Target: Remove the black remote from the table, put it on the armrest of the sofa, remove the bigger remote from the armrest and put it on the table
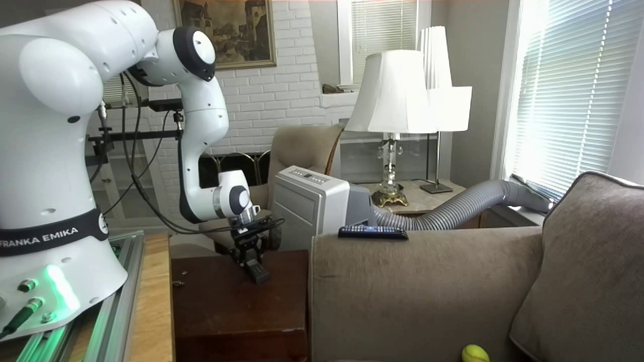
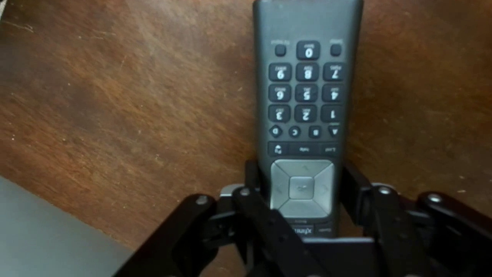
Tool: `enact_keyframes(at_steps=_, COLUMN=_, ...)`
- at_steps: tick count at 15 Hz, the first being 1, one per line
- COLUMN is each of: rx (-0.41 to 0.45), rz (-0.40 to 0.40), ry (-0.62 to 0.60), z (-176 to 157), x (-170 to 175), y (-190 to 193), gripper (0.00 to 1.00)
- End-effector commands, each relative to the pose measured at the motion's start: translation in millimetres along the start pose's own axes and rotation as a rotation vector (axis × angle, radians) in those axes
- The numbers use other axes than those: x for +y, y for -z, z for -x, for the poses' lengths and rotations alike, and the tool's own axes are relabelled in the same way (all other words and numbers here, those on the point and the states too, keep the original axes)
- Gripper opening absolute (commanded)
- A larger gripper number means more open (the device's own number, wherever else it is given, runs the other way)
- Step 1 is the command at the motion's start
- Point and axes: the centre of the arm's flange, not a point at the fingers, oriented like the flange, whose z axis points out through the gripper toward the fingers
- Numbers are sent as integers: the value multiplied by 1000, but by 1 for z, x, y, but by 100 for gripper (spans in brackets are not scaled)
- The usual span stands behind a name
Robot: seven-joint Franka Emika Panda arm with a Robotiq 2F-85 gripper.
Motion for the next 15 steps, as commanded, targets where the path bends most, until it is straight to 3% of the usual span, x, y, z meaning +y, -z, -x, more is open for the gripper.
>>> enact_keyframes(at_steps=1, rx=-1, rz=14, ry=-18, z=1, x=4, y=6, gripper=28)
enact_keyframes(at_steps=9, rx=39, rz=-12, ry=-199, z=66, x=19, y=90, gripper=28)
enact_keyframes(at_steps=15, rx=81, rz=70, ry=-257, z=114, x=47, y=174, gripper=28)
